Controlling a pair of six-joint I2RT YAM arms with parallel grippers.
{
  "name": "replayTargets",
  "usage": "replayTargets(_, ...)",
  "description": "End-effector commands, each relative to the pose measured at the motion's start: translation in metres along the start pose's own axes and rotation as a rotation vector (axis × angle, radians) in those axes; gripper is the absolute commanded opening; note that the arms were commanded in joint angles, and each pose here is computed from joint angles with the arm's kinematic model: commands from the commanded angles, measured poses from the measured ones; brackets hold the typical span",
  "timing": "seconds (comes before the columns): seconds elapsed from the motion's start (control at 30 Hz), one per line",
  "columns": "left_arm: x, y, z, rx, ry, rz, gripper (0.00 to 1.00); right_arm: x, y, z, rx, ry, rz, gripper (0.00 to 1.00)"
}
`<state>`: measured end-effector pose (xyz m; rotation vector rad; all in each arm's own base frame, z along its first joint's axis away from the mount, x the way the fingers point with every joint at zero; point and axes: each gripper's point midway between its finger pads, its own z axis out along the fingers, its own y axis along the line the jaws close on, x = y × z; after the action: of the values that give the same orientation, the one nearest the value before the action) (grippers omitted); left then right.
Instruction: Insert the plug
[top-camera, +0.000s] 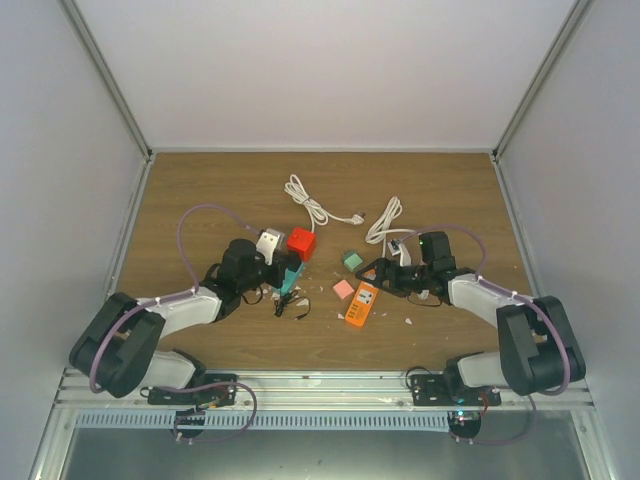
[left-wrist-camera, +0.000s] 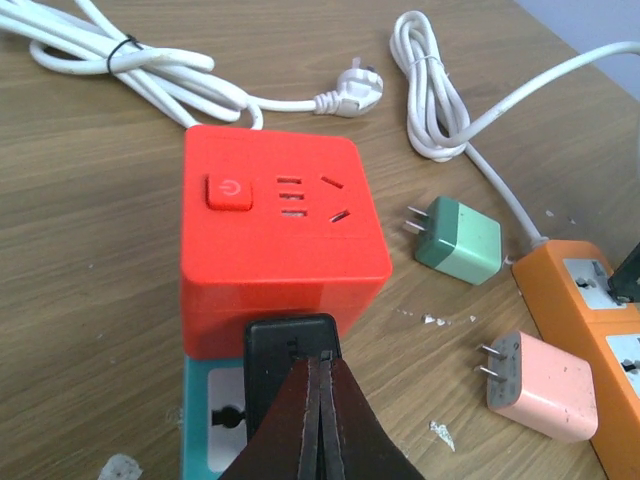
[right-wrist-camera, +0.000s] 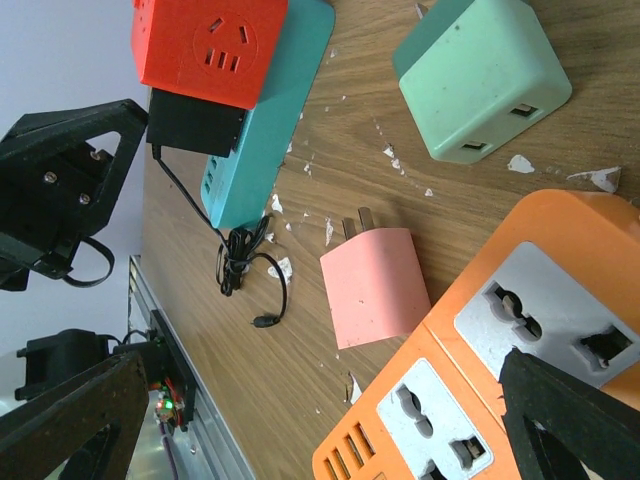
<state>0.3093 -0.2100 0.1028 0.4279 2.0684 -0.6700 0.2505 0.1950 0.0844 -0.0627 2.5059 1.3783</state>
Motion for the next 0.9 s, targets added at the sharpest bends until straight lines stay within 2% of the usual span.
replayTargets(0.0,0.008,-0.008,0.007,0.028,0.002,0.024,0.00,-0.001,0.000,-0.001,-0.012,-0.002,-0.021,0.98)
replayTargets(0.33,0.030,-0.002,0.016,-0.066,0.073,0.029,0.00,-0.003,0.004,-0.004,-0.009,-0.013,-0.034,0.98)
replayTargets(0.63,0.056,0.013,0.008,-0.138,0.104,-0.050,0.00,-0.003,0.002,-0.004,0.001,-0.016,-0.030,0.98)
replayTargets(0.73,0.051,0.010,0.004,-0.122,0.081,-0.045,0.00,-0.005,0.001,-0.005,0.021,-0.033,-0.035,0.97)
replayTargets(0.87,0.020,0.001,-0.005,-0.105,-0.001,-0.008,0.00,-0.012,0.009,-0.010,0.060,-0.077,-0.080,0.96)
